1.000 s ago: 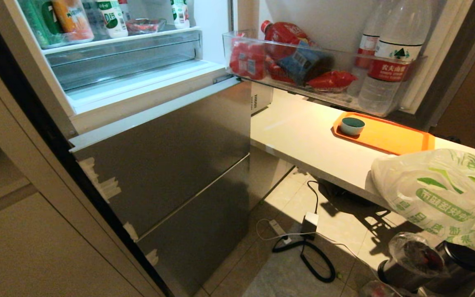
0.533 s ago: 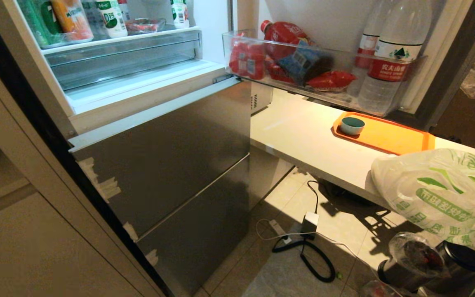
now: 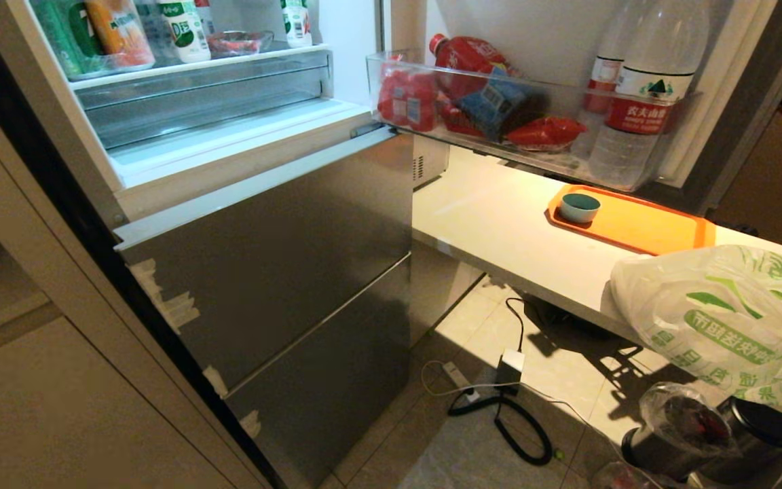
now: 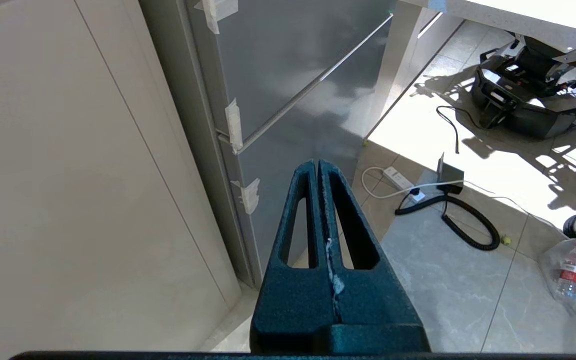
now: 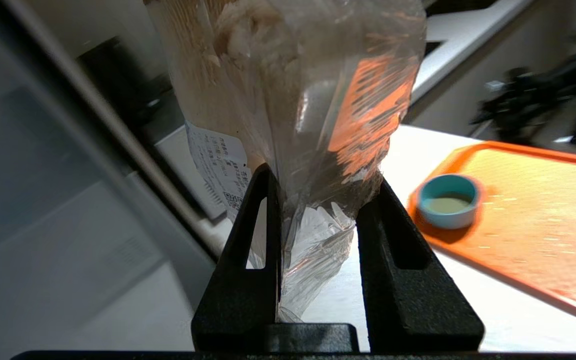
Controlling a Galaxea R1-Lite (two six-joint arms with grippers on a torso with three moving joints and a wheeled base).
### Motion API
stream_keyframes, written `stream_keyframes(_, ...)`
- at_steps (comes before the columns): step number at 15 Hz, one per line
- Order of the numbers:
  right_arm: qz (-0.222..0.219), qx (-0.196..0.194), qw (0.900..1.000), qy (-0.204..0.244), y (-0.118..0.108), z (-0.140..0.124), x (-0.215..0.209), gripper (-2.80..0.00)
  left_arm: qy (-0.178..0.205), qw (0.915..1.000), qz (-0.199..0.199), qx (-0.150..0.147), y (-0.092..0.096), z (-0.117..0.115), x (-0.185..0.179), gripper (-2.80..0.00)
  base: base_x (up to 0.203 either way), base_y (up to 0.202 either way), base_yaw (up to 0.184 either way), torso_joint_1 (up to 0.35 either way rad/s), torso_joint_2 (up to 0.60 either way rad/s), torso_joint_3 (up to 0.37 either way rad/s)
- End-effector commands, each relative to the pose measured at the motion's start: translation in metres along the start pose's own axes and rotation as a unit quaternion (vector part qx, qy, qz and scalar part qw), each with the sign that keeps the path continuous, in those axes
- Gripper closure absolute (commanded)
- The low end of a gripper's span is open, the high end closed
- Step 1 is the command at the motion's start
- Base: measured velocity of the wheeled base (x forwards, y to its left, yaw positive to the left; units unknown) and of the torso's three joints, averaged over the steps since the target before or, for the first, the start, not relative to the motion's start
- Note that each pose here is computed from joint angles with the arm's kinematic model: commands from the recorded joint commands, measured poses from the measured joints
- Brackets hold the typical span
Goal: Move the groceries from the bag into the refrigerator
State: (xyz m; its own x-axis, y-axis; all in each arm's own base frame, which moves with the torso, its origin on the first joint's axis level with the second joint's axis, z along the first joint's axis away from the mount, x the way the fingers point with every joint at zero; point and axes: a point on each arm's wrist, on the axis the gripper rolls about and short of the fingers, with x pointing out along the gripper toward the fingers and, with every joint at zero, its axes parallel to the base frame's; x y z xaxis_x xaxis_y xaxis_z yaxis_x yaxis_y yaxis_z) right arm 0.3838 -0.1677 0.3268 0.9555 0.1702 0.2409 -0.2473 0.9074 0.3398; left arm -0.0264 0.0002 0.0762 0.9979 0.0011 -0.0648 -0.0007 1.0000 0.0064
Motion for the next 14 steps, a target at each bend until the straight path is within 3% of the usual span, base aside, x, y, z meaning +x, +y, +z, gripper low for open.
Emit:
stream_keyframes(1,0.013,0.0,1.0,-0.002,0.011,0.002,0.001,0.0,0.001,1.0,0.0,0.0,0.0,0.0,0.0,0.0,0.0,0.0,0.0,0.0,0.0,0.0)
stream_keyframes(11,0.058,0.02,0.998,0.031,0.08,0.0,-0.034,0.0,0.001,1.0,0.0,0.0,0.0,0.0,0.0,0.0,0.0,0.0,0.0,0.0,0.0,0.0)
stream_keyframes(14,0.1,0.027,0.993,0.052,0.107,-0.007,-0.039,0.0,0.001,1.0,0.0,0.0,0.0,0.0,0.0,0.0,0.0,0.0,0.0,0.0,0.0,0.0)
